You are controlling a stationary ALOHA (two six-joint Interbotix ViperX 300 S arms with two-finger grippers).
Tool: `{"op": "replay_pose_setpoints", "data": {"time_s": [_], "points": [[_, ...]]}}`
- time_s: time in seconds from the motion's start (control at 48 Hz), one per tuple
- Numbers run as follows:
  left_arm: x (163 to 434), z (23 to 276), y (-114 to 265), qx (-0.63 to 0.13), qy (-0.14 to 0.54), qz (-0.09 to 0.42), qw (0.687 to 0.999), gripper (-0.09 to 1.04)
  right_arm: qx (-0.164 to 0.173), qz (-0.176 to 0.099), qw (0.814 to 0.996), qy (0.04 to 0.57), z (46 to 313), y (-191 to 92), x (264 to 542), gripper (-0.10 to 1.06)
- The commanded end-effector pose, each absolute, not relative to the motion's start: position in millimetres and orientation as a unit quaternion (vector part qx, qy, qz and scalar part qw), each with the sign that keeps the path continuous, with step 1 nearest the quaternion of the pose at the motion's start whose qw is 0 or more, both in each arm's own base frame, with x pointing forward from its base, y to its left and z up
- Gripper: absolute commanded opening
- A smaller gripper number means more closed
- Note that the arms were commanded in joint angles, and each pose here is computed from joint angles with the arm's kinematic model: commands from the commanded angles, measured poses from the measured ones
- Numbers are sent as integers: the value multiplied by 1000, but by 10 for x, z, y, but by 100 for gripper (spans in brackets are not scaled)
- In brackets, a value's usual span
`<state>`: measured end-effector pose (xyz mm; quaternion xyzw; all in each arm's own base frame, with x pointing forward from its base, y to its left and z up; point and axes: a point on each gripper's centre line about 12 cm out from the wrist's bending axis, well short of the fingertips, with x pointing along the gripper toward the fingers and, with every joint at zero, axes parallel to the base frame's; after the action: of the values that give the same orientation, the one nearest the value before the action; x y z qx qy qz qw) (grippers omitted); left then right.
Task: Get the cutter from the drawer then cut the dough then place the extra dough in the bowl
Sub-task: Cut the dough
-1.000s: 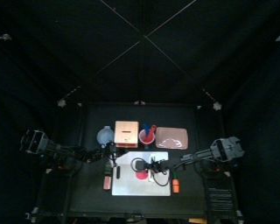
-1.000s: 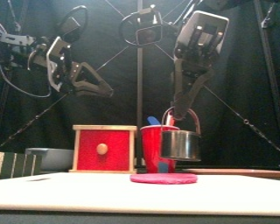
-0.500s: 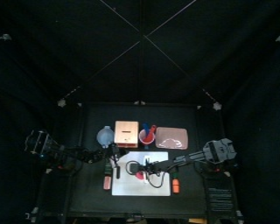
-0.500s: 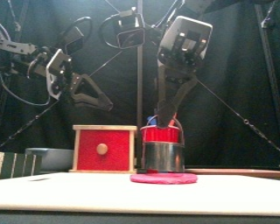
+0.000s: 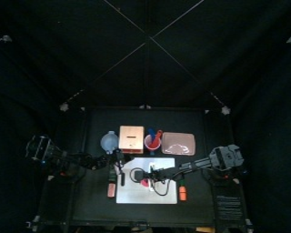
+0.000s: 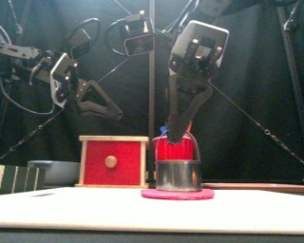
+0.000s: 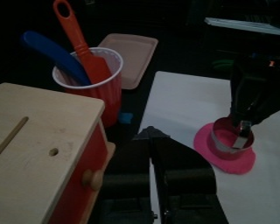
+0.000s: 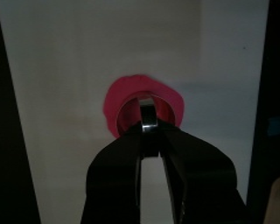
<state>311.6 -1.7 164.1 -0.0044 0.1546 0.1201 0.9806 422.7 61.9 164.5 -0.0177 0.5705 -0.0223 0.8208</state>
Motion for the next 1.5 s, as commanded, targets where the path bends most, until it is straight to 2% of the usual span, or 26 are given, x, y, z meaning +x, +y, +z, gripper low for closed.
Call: {"op": "replay_pose_setpoints", "data": {"time_s": [0.021, 0.167, 0.312, 0.458, 0.625, 0.875, 1.021, 1.125, 1.188, 1.312, 1.5], "points": [[3159, 1713, -24, -6, 141, 121, 983, 29, -15, -22, 830, 557, 1746, 620, 4270, 51], [3146, 1691, -26, -6, 147, 119, 982, 29, -11, -19, 839, 543, 1824, 627, 4299, 58], [3142, 1685, -27, -6, 148, 119, 982, 30, -14, -15, 851, 525, 1933, 638, 4310, 72], [3165, 1719, -48, -10, 142, 117, 983, 30, -35, -14, 867, 497, 2075, 616, 4285, 83], [3195, 1786, -139, -7, 122, 107, 987, 30, -46, -8, 879, 475, 2190, 614, 4167, 84], [3192, 1984, -449, 34, 28, 67, 997, 30, -48, 48, 919, 388, 2275, 764, 3786, 84], [3213, 1903, -527, 53, 32, 47, 997, 30, -37, 71, 942, 325, 2358, 732, 3507, 84], [3239, 1841, -550, 55, 41, 45, 997, 30, -26, 92, 955, 280, 2291, 722, 3327, 84], [3264, 1837, -562, 56, 41, 45, 997, 30, -15, 89, 961, 262, 2173, 616, 3238, 84], [3310, 1836, -557, 50, 42, 52, 997, 30, -4, 75, 960, 270, 1931, 471, 3176, 84], [3378, 1827, -577, 49, 42, 55, 996, 30, -1, 69, 957, 282, 1867, 446, 3202, 84]]}}
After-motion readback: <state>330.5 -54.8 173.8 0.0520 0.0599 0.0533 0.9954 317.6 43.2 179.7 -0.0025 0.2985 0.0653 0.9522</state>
